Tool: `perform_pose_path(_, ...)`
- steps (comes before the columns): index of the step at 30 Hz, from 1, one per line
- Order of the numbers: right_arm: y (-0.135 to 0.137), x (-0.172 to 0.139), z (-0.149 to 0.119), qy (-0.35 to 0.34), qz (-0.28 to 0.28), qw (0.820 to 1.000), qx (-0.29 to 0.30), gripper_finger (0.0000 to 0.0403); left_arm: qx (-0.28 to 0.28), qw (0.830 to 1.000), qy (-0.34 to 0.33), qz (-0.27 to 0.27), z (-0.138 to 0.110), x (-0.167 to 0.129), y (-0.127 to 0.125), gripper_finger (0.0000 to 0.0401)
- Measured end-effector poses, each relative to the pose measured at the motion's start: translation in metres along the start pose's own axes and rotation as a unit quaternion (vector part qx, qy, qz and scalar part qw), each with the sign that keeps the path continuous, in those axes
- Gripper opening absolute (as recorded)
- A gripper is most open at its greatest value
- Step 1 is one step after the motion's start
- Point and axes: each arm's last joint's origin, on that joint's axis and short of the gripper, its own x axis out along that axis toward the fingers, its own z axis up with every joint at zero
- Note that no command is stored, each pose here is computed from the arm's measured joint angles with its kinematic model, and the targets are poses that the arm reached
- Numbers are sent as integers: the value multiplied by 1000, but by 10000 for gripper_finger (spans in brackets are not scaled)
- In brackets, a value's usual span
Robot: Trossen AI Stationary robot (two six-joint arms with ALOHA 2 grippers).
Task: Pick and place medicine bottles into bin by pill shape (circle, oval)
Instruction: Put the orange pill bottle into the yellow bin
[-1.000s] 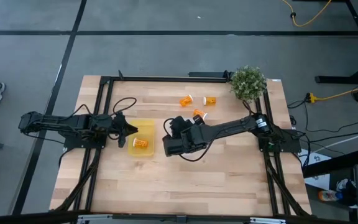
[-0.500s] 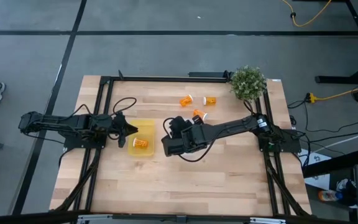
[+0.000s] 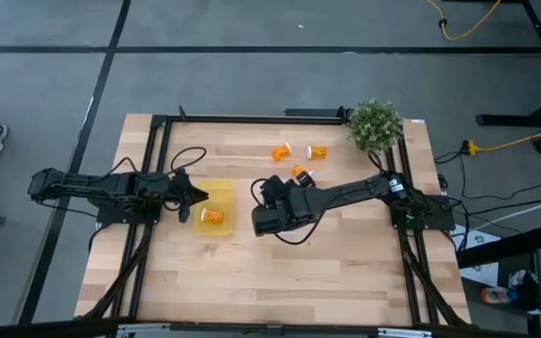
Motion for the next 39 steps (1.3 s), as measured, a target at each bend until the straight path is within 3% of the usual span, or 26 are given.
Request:
perform_pose_path(9,-20,13,8,26,-64,997,-31,150,0,1000,0,0,0,0,0,50)
perform_pose_path(14,-42,35,32,44,-83,993,-67,150,0,1000,0,0,0,0,0,50)
perform_pose_path(22,-100,89,78,106,-125,979,-124,150,0,1000,2,1,0,0,0,50)
perform_pose_path(31,-140,123,95,248,18,954,-170,150,2,1000,14,6,-2,0,1,50)
perform_pose_path(39,-147,133,104,230,63,945,-222,150,2,1000,14,7,-2,0,1,50)
